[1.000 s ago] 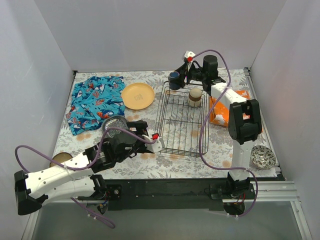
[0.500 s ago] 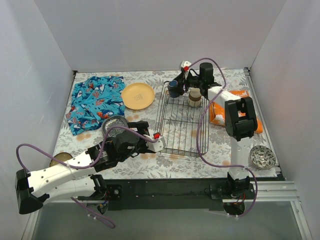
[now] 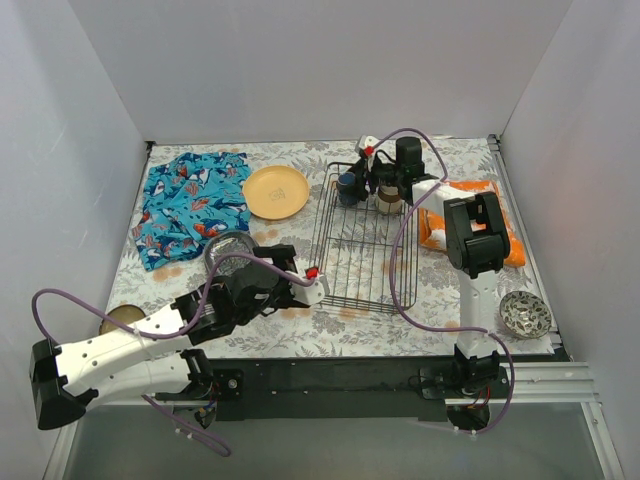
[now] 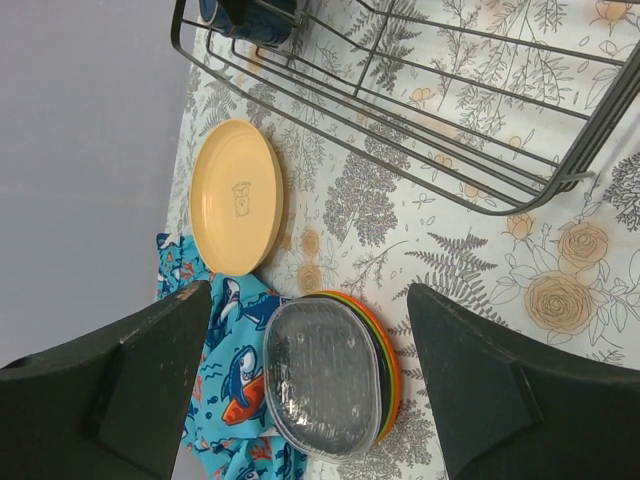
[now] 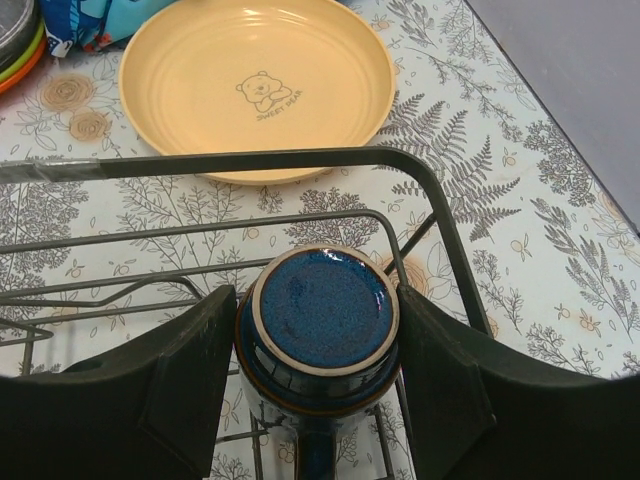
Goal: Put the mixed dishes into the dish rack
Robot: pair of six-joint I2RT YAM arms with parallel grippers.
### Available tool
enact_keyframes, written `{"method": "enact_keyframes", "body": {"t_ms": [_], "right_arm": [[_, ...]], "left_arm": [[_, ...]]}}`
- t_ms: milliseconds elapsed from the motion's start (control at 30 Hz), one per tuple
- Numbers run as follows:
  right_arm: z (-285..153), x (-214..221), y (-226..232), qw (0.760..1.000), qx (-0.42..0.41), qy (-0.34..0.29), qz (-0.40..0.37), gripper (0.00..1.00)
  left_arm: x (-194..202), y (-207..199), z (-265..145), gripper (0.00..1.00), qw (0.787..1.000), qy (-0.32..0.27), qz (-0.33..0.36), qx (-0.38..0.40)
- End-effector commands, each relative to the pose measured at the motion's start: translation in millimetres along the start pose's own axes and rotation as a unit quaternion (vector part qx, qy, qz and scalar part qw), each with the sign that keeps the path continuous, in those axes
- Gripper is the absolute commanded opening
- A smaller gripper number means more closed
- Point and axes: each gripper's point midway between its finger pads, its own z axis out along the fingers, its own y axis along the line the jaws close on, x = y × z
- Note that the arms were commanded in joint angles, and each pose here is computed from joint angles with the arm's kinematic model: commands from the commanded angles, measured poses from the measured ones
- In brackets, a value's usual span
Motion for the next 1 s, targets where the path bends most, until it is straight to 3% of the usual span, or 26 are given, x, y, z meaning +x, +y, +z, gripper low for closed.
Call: {"method": "enact_keyframes", "body": {"t_ms": [0,67,100,333,500,667,700,733,767,800,867,900,967], "right_arm": [[-3.8,-23.9,-11.0,0.998,0.026,-0.017,-0.051,0.59],[-5.9,-27.6,-11.5,0.998,0.031,-0.017,-0.052,0.82],[-8.0,-31.8,-13.5,0.998,0.037,-0.017,-0.051,0.99],[-24.5,-105.0,-16.9,0.995,0.073,-0.028,-0.065,0.99],[-42.8,-160.4,-5.9,0.993,0.103,-0.018,-0.06,0.99],[-68.0,-188.8,25.0,0.99,0.137,0.013,0.014,0.99],[-73.5,-187.3,28.1,0.987,0.152,0.02,0.047,0.99],[-83.7,-195.0,33.1,0.984,0.165,0.019,0.058,0.99],[-89.0,-179.9,40.9,0.981,0.17,0.043,0.087,0.99],[-95.2,-176.9,44.1,0.977,0.181,0.052,0.1,0.99],[-109.1,-176.8,58.9,0.973,0.186,0.059,0.12,0.99],[-111.3,-166.7,67.4,0.972,0.183,0.068,0.133,0.99],[-121.7,-176.1,84.8,0.973,0.175,0.054,0.14,0.99]], "left_arm": [[7.8,-1.5,-2.8,0.8,1.0,0.0,-0.011,-0.008],[6.8,1.2,-5.8,0.84,1.0,-0.009,-0.013,-0.016],[7.5,1.7,-6.4,0.86,1.0,-0.01,-0.013,-0.018],[-4.5,23.3,-16.8,0.93,0.996,-0.055,-0.027,-0.058],[-17.3,60.0,-30.7,0.98,0.99,-0.087,-0.047,-0.105],[-16.9,94.5,-39.5,0.98,0.983,-0.088,-0.095,-0.128],[-6.3,106.3,-37.7,0.98,0.981,-0.067,-0.119,-0.136],[4.9,95.9,-22.4,0.98,0.987,-0.03,-0.129,-0.092],[13.0,94.1,-13.4,0.98,0.98,-0.006,-0.182,-0.074],[18.6,124.9,-18.9,0.98,0.971,0.008,-0.219,-0.095],[44.9,114.2,7.2,0.98,0.958,0.077,-0.274,-0.042],[51.9,139.7,3.6,0.98,0.94,0.084,-0.322,-0.07],[71.3,144.1,17.3,0.98,0.921,0.113,-0.367,-0.062]]}}
